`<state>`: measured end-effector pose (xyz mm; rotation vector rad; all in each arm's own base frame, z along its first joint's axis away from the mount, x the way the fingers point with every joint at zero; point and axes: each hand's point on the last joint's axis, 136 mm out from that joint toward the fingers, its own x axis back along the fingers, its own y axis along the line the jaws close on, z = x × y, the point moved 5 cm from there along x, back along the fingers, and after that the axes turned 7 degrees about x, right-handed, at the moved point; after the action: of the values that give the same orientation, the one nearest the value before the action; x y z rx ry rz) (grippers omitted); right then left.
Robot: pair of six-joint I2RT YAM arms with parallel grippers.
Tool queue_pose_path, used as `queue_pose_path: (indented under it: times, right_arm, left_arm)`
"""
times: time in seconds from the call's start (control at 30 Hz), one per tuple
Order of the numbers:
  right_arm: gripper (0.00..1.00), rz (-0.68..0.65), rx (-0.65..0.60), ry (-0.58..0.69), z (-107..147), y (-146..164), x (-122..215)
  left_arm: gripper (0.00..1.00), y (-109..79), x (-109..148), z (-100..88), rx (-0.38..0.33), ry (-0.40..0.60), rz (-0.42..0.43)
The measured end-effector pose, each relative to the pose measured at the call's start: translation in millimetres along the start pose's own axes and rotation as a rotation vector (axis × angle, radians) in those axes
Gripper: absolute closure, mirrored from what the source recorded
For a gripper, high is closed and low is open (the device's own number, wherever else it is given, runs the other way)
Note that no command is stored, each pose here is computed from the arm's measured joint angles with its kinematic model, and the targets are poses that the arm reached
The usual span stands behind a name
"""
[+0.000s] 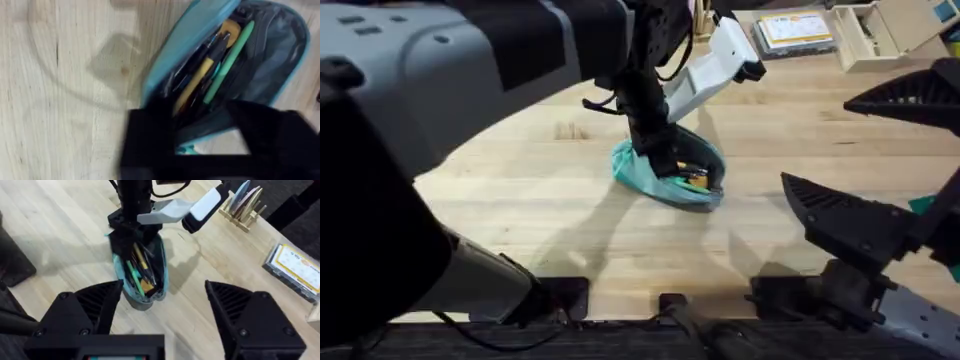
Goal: Unzip the bag, pick up the pens from the table one at a time and place them inside, then zip the bag closed.
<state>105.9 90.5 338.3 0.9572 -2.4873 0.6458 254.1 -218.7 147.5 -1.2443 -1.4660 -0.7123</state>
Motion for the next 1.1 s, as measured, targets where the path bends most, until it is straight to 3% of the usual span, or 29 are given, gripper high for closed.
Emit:
queue_pose_path:
  times: [0.07, 0.13, 0.83, 0.97, 1.1]
  right_arm:
    - [0.003, 0.000, 0.000, 0.000, 0.1, 0.0, 0.0]
    - [0.003, 0.000, 0.000, 0.000, 0.0, 0.0, 0.0]
    - [0.003, -0.005, 0.010, 0.025, 4.8, 0.9, 0.1]
    - [0.003, -0.005, 0.010, 0.024, 4.8, 0.9, 0.1]
    - [0.003, -0.005, 0.010, 0.025, 4.9, 0.9, 0.1]
  left_arm:
    - [0.124, -0.2, 0.0, -0.4, 0.000, -0.002, 0.002]
    - [0.016, -0.3, -0.1, -0.5, 0.003, -0.003, 0.003]
    - [0.009, -3.0, 3.9, 7.8, 0.016, 0.022, 0.022]
    - [0.008, -5.4, 20.9, 8.6, 0.014, -0.008, -0.015]
    - [0.008, -12.3, 55.4, 8.9, -0.006, -0.083, -0.098]
